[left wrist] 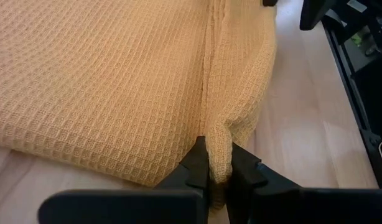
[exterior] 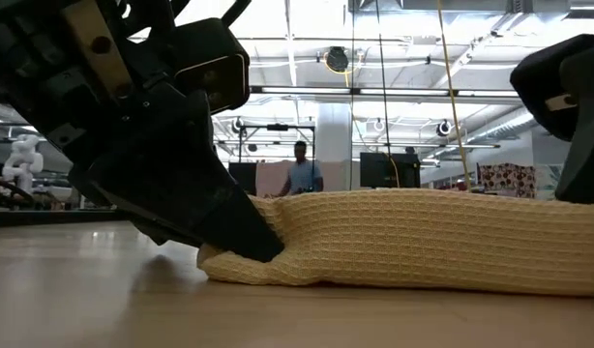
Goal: Roll towel
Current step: Roll the yellow towel
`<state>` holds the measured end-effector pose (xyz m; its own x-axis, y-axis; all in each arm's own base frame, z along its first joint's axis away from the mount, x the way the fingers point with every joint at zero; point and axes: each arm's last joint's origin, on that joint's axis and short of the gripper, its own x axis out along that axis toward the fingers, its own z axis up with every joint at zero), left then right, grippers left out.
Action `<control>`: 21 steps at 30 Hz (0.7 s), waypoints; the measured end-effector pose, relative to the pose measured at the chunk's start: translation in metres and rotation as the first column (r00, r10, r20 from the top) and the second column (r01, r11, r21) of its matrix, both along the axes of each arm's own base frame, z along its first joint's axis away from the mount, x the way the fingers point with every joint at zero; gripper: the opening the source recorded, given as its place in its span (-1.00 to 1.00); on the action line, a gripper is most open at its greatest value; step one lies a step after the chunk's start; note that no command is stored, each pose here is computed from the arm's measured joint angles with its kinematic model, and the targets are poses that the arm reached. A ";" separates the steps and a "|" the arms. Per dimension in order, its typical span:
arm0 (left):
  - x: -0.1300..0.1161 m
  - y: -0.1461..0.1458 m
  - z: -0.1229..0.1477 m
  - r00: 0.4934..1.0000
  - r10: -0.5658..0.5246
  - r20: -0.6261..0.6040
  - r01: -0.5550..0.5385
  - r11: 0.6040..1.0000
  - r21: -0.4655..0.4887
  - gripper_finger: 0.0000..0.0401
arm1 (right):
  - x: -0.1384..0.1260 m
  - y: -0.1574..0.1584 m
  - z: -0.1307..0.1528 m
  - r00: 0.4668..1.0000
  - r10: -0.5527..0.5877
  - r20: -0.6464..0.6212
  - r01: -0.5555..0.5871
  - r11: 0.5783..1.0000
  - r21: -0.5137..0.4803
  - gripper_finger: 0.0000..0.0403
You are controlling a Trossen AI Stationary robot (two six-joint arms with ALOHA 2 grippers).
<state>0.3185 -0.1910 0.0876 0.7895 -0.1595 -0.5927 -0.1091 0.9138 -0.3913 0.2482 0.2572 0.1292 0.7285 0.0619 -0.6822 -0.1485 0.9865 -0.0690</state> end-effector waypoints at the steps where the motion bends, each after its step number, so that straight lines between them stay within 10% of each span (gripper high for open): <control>1: 0.000 0.000 0.000 1.000 0.001 -0.003 -0.001 1.000 0.001 -0.86 | 0.000 0.000 0.001 1.000 0.001 0.003 -0.001 1.000 -0.003 0.00; 21: -0.002 0.001 -0.003 0.999 0.028 -0.033 -0.028 0.999 -0.015 -0.85 | 0.000 0.010 0.007 0.999 0.050 0.004 -0.050 0.990 0.135 -0.19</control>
